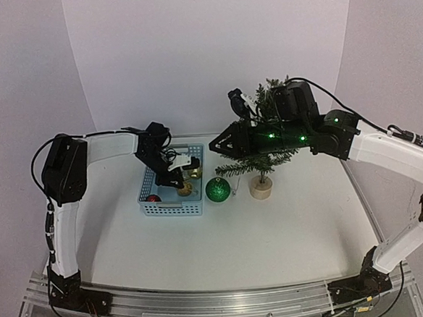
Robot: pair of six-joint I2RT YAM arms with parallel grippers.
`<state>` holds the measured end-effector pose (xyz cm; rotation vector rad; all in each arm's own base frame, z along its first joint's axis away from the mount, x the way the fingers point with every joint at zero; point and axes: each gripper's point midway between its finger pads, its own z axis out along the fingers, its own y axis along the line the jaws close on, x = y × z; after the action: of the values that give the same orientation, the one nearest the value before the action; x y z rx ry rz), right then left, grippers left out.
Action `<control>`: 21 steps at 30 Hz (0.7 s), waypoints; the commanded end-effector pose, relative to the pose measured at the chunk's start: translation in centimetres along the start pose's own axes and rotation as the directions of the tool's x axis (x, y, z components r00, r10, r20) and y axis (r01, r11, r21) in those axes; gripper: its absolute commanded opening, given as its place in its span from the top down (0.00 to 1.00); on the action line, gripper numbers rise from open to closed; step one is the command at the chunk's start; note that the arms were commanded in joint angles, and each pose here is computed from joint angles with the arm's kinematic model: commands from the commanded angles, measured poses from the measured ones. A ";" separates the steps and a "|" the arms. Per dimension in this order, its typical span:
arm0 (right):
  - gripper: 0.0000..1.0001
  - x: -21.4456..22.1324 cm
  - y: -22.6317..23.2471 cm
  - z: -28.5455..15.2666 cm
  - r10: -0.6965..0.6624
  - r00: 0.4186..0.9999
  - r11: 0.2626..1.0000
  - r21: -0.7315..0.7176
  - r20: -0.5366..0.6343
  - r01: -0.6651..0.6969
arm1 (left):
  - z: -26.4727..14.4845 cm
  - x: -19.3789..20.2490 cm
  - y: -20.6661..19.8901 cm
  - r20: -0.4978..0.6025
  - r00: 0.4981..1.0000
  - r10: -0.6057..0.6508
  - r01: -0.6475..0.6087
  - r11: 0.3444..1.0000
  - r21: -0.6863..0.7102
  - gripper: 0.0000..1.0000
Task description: Decorate the small christmas tree
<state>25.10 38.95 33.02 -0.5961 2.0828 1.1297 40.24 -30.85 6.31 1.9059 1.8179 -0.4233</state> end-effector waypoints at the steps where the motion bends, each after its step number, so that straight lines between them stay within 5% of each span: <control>1: 0.53 -2.3 2.0 -1.0 -0.040 0.997 0.998 -0.051 0.064 0.043 | -7.4 -3.7 1.5 0.044 0.999 0.015 -0.010 0.993 -0.113 0.83; 7: 0.53 -2.6 2.3 -1.0 -0.054 0.996 0.996 -0.060 0.068 0.058 | -10.9 -5.5 0.8 0.077 0.997 0.022 -0.012 0.991 -0.130 0.84; 15: 0.53 -2.6 2.6 -1.4 -0.051 0.996 0.996 -0.073 0.070 0.056 | -5.8 -3.0 -0.2 0.031 0.981 0.194 -0.193 0.981 -0.015 0.40; 21: 0.53 -2.3 2.0 -2.2 -0.030 0.996 0.999 -0.042 0.083 0.034 | -2.3 -1.7 -0.6 0.013 0.977 0.213 -0.213 0.974 0.075 0.31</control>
<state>25.01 39.03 34.07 -0.6146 2.0504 1.1378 39.99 -30.53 10.35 2.0340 1.6584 -0.3917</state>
